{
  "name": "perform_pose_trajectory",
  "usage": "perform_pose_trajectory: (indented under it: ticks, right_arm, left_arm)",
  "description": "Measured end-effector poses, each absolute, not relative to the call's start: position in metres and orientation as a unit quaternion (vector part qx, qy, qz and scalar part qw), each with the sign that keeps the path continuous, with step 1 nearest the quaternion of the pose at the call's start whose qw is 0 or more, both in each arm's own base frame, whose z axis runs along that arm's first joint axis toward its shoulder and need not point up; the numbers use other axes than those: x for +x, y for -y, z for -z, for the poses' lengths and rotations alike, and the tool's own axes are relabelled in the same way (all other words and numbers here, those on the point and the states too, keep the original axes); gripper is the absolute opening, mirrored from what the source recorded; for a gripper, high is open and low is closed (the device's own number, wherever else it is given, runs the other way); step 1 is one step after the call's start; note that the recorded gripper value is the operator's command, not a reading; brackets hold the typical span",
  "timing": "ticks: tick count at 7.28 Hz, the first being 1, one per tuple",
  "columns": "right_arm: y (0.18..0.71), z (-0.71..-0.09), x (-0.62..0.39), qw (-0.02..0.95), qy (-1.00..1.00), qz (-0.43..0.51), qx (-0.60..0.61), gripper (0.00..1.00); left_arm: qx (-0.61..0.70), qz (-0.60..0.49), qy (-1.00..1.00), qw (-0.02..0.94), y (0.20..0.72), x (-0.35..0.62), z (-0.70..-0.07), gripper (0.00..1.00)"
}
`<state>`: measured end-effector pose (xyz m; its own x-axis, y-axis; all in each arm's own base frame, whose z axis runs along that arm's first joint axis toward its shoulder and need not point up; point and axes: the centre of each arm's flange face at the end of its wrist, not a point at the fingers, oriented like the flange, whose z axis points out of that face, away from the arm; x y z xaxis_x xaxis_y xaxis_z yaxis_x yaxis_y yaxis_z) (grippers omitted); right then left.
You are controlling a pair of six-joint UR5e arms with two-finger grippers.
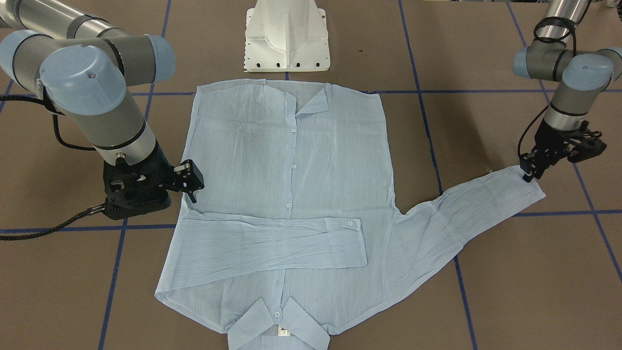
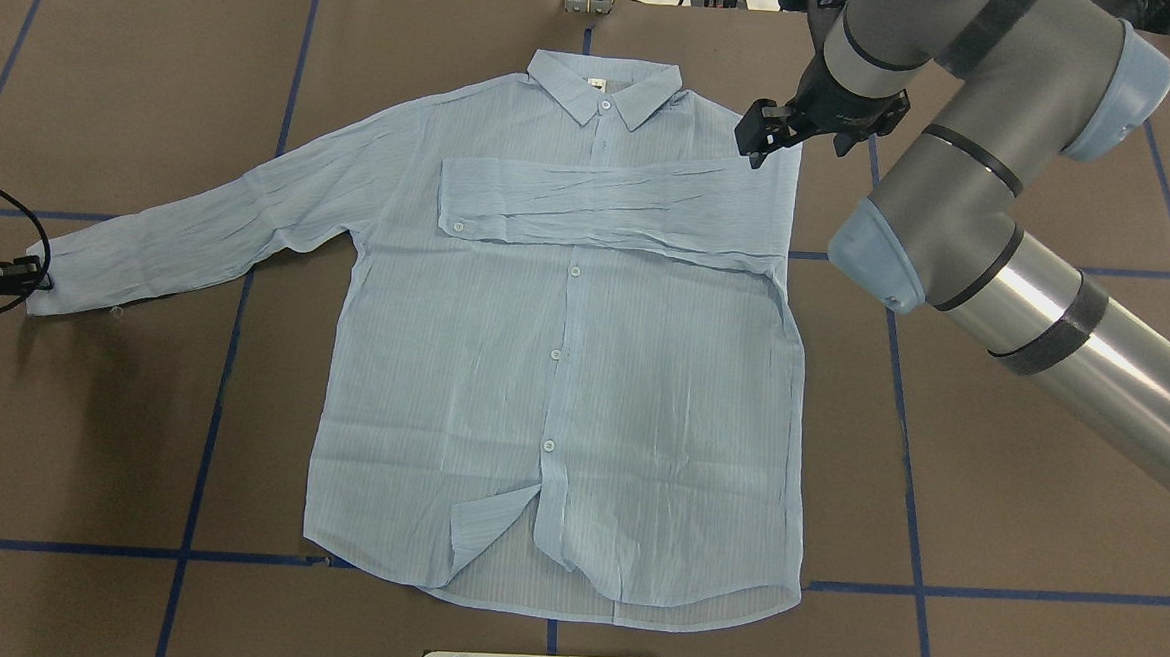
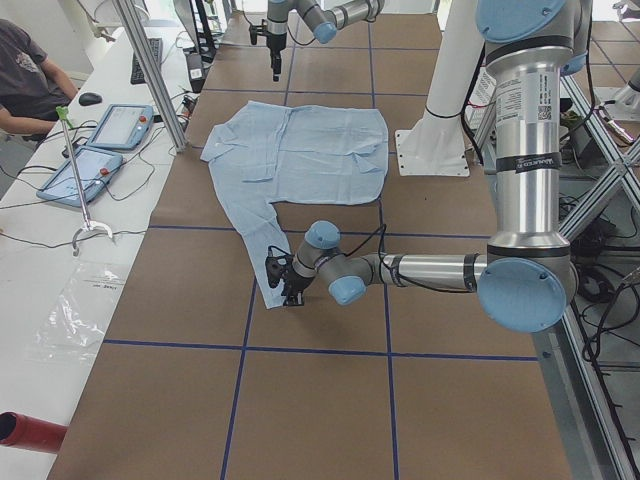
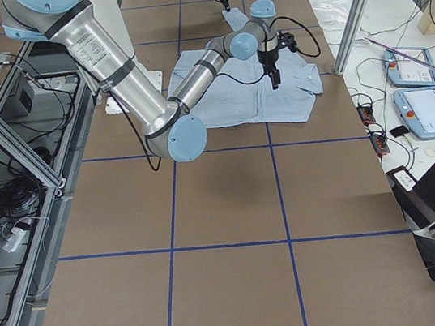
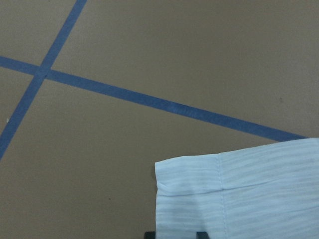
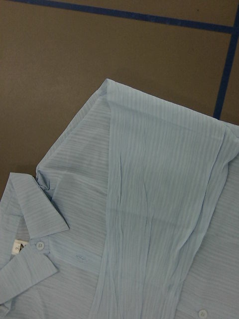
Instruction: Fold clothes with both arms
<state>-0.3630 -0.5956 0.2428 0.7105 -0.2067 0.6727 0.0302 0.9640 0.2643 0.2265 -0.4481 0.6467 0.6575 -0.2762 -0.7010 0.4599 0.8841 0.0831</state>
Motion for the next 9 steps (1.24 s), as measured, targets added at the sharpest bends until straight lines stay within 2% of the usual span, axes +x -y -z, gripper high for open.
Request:
perform_pose_trajectory:
  ticks: [2,5,9]
  right_arm:
    - [0.5955,-0.2426,-0.3627,0.917,0.375,0.064,0.118,1.0]
    - [0.5956,-0.2425,-0.3625,0.917,0.375,0.064,0.118,1.0]
    - [0.5953,-0.2419,-0.3621,0.917,0.375,0.063,0.118,1.0]
  left_arm:
    - [0.128,0.204,-0.36,0.901,0.4478,0.2261,-0.6468,0.31]
    - [0.128,0.205,-0.36,0.901,0.4479,0.2254,-0.6462,0.36]
    - [0.128,0.205,-0.358,0.902,0.4472,0.2246,-0.6483,0.36]
